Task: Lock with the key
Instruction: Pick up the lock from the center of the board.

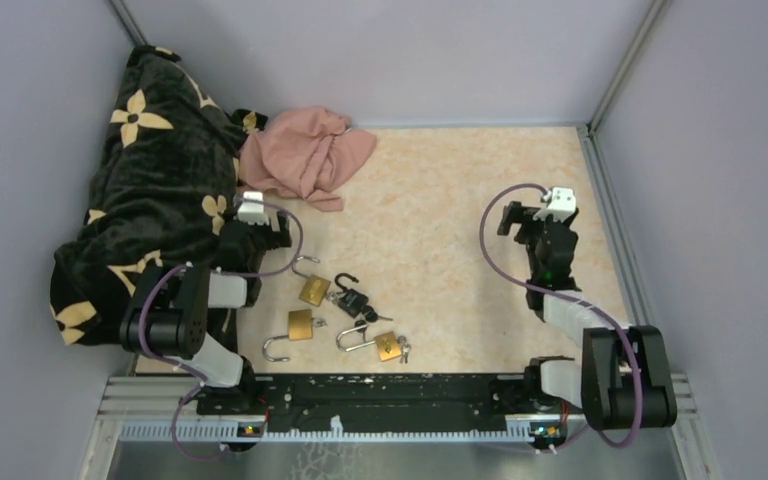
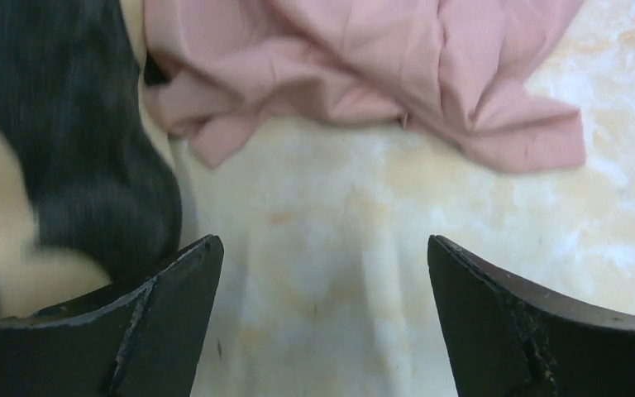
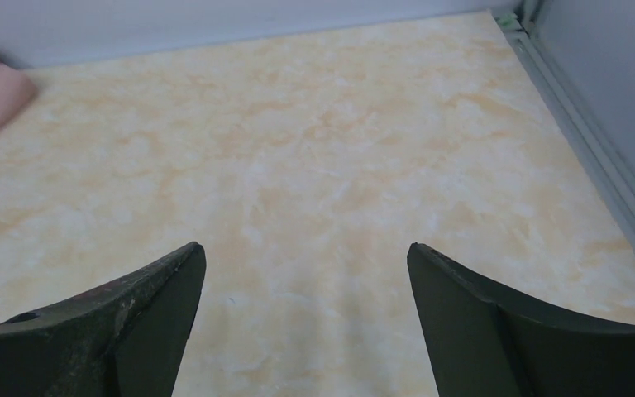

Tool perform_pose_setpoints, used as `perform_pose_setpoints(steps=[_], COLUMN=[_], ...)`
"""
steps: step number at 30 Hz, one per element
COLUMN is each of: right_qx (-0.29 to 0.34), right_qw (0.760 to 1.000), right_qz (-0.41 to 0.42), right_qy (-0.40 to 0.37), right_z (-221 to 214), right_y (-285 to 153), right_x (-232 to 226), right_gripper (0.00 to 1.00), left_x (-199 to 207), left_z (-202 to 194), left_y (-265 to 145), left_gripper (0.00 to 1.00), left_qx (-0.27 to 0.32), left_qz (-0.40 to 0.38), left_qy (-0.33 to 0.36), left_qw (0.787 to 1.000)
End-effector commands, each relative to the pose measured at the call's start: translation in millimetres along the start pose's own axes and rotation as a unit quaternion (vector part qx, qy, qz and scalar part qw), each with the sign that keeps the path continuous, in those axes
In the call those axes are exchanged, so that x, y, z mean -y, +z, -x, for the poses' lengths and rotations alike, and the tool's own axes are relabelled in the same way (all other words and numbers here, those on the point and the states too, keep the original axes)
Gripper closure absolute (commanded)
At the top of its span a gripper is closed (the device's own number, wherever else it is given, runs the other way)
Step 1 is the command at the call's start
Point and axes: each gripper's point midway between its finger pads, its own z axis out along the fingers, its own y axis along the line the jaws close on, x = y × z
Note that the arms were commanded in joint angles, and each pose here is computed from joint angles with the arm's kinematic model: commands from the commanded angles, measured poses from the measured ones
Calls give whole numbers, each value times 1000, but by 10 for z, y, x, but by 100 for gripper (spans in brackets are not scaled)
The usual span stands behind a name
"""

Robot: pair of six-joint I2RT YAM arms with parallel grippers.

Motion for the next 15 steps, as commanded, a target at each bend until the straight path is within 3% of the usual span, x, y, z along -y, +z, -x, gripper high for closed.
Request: perform_pose_setpoints(steps=[1,6,10,12,15], right_qx=[-31,-126,-188,-217,-227], right_qw=[989,963,903,840,697], right_qz=[130,237,365,457,624], right_qy=[56,-23,-126,-198,-272], right_z=[310,288,17,-237,-614], right_y=[-12,-199,-735,-1187,-2035], right_x=[-543,-1290,-2074,-2467,-2889], right_gripper=[11,15,10,8,8], left_x=[52,285,559,693,893], left_z=[455,941,1073,1205,1266], left_y=[284,162,-96,-234,-521], left_gripper=[1,1,1,1,1], left_qx=[-46,-55,-108,-131,-163], left_qz=[-28,-115,-212,-261,-337], left_qy=[17,56,70,68,59], left_qw=[998,990,969,954,926])
